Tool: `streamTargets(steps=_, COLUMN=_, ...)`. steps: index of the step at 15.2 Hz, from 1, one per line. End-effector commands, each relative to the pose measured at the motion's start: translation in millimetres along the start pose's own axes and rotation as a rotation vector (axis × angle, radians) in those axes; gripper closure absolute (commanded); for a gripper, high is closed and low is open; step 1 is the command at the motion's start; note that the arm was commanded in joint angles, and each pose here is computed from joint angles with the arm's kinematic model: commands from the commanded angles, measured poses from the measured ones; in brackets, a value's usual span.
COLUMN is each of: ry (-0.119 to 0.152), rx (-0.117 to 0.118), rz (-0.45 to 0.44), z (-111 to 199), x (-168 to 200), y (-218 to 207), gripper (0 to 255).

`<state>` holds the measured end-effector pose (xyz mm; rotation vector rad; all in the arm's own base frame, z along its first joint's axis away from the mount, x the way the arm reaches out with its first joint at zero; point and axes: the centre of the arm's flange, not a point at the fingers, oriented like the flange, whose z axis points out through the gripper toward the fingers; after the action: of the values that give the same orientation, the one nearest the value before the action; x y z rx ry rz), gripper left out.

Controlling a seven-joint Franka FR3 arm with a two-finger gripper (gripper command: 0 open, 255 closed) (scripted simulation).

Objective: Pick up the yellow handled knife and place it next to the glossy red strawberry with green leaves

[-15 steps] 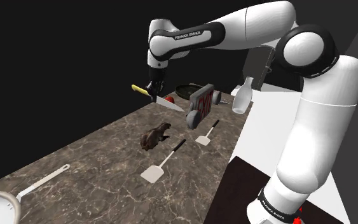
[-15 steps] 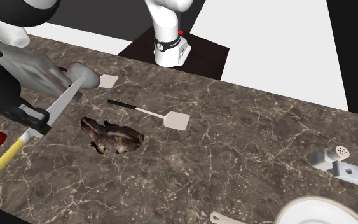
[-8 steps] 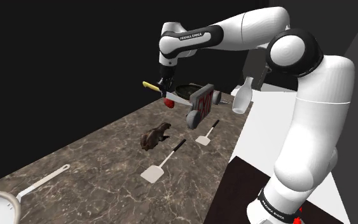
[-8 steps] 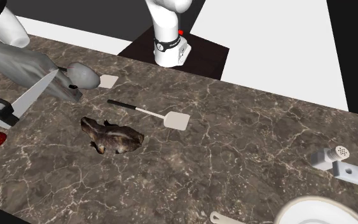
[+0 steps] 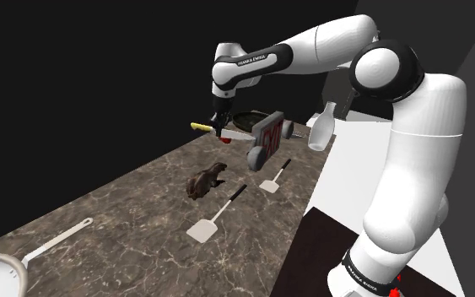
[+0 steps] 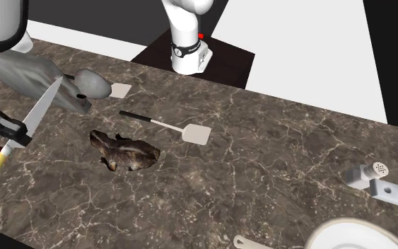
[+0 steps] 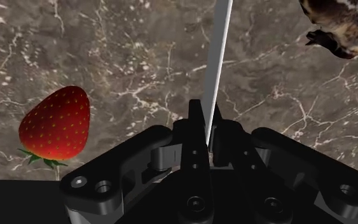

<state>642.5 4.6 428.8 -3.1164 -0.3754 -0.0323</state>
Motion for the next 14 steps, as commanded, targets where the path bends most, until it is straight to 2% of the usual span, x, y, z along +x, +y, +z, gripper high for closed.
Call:
streamTargets(steps=1, ry=0.000, rx=-0.001, rz=0.001, z=10.4, x=-0.5, y=0.9, gripper=255)
streamTargets(steps=14, ry=0.000, rx=-0.001, rz=0.001, z=79.1, x=-1.9, y=0.9, gripper=255)
